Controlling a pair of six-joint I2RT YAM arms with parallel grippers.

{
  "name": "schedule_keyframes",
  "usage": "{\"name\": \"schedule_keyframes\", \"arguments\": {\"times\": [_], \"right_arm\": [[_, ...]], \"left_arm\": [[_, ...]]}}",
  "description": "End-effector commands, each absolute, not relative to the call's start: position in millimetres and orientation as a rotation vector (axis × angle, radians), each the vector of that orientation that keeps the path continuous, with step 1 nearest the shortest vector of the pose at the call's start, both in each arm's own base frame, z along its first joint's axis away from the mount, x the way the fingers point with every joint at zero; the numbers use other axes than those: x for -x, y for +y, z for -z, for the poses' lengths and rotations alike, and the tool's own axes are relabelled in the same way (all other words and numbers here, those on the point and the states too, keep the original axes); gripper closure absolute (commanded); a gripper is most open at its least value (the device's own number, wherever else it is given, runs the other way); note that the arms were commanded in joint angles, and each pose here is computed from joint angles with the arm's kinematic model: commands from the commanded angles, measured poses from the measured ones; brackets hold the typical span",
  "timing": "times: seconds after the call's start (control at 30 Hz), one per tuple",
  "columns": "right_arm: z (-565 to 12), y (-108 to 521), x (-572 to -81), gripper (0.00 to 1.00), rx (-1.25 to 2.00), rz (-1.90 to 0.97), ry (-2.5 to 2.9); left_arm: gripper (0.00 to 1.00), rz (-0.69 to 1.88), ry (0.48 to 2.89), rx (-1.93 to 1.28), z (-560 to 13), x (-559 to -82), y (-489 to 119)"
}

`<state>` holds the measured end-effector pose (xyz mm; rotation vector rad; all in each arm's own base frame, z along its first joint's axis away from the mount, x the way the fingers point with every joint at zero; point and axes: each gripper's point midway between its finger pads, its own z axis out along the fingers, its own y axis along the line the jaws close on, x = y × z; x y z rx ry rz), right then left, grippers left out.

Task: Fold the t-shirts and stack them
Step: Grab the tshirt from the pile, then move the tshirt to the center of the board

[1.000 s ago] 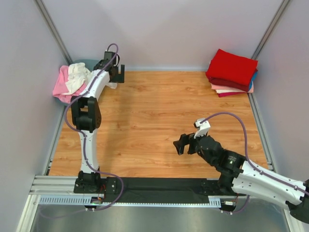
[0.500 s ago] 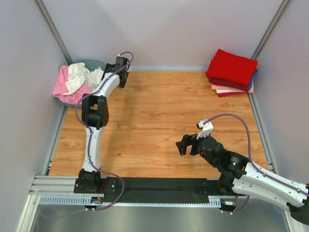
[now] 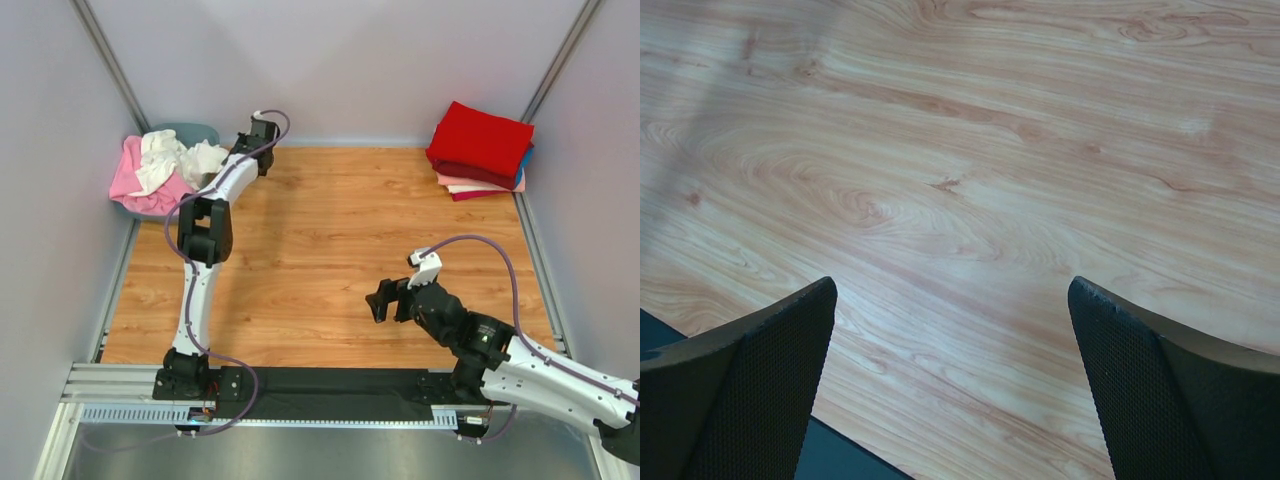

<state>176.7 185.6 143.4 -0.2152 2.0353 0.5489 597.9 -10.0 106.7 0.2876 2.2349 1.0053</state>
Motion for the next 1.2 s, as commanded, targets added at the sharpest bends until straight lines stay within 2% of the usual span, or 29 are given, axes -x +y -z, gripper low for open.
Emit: {"name": "schedule_keyframes", "arguments": {"times": [0.0,0.13,0.23,0.3,0.47,0.6,0.7,0.77,0.8,0.83,0.87,0.93,1.0,1.03,1.1,1.13,1.17], "right_arm": [[-147,185,-181,0.00,0.183,-0.542,2.023],[-153,188,-182,0.00,0.181,-0.554,2.009],[-157,189,-186,0.00,0.172,-0.543,1.999],[-162,189,-188,0.00,0.160,-0.543,1.993],[-163,179,-192,0.00,0.094,-0.508,1.984],[-171,167,-198,0.00,0.032,-0.458,1.949],[-175,154,-201,0.00,-0.021,-0.404,1.940],[-181,140,-205,0.00,-0.098,-0.347,1.923],[-190,132,-208,0.00,-0.182,-0.329,1.894],[-185,120,-206,0.00,-0.202,-0.270,1.914],[-188,112,-206,0.00,-0.241,-0.241,1.911],[-191,100,-205,0.00,-0.282,-0.191,1.909],[-193,103,-203,0.00,-0.254,-0.213,1.917],[-193,105,-203,0.00,-0.241,-0.220,1.919],[-190,113,-202,0.00,-0.208,-0.247,1.939],[-190,117,-202,0.00,-0.203,-0.261,1.940],[-188,120,-202,0.00,-0.197,-0.270,1.945]], "left_arm": [[1.00,-1.005,2.087,-0.179,-192,-603,-7],[1.00,-0.933,1.970,-0.155,-270,-594,-34],[1.00,-0.794,1.808,-0.112,-368,-573,-65],[1.00,-0.677,1.694,-0.110,-438,-545,-84],[1.00,-0.478,1.472,-0.264,-539,-465,-156],[1.00,-0.428,1.473,-0.378,-536,-437,-197],[1.00,-0.383,1.567,-0.461,-496,-423,-235],[1.00,-0.258,1.699,-0.507,-448,-408,-260],[0.81,-0.183,1.748,-0.555,-427,-397,-277],[0.68,-0.110,1.869,-0.579,-379,-390,-290],[0.48,0.048,1.914,-0.670,-359,-375,-311],[0.01,0.148,2.058,-0.730,-303,-356,-323],[0.00,0.242,2.122,-0.739,-287,-336,-325],[0.00,0.247,2.194,-0.724,-259,-325,-319],[0.00,0.311,2.151,-0.655,-275,-310,-304],[0.00,0.272,2.201,-0.618,-253,-301,-289],[0.00,0.289,2.172,-0.572,-268,-293,-276]]}}
